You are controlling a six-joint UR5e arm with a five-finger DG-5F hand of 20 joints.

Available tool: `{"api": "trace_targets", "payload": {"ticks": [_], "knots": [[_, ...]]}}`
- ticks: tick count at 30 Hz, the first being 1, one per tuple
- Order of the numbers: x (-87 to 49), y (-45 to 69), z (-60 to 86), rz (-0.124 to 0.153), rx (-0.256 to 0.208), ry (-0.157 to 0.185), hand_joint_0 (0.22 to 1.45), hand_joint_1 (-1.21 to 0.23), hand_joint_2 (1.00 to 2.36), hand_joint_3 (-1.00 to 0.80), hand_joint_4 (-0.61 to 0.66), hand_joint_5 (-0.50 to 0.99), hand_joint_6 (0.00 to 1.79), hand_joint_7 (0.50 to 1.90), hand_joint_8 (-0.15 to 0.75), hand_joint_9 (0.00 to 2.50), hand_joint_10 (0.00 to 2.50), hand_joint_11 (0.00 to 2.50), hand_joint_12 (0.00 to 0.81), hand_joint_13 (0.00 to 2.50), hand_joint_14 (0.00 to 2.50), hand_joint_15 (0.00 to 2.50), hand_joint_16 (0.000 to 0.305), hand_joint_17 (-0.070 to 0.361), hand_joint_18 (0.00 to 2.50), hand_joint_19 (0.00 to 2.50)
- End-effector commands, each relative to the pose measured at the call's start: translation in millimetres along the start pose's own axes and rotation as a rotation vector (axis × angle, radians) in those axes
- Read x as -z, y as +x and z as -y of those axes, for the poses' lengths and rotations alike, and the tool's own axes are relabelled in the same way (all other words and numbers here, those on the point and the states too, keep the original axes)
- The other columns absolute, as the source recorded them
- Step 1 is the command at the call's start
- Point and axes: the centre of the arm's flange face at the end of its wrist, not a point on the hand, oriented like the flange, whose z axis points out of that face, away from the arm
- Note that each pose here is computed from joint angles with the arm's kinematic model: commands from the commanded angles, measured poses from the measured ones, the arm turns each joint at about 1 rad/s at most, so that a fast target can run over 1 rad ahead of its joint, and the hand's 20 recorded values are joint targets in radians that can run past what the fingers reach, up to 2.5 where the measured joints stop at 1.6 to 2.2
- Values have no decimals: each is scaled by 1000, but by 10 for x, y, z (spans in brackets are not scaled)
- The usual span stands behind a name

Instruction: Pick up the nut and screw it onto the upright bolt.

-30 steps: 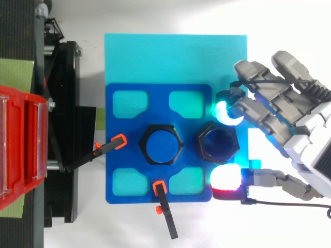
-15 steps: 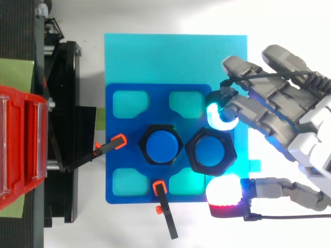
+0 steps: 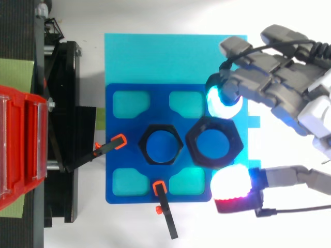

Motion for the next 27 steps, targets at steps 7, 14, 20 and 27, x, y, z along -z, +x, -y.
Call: {"api": "trace_targets", "payload": {"ticks": [7,14,20,27], "knots": [[-183,-102,153,-16,51,-50,561,-529,1000,-500,219,-168,546,1206,233,523,0,0,253,628,0,0,30,68,470,86],[-403,-170,102,74,46,-144,561,-528,1000,-500,221,-167,545,1208,235,528,0,0,249,640,0,0,30,68,486,100],[-522,-260,108,134,75,-194,561,-529,1000,-500,220,-166,544,1208,235,532,0,0,249,652,1,0,30,68,497,104],[-579,-271,67,176,81,-216,558,-530,1000,-500,221,-165,543,1210,236,535,0,0,247,659,1,0,31,69,505,113]]}}
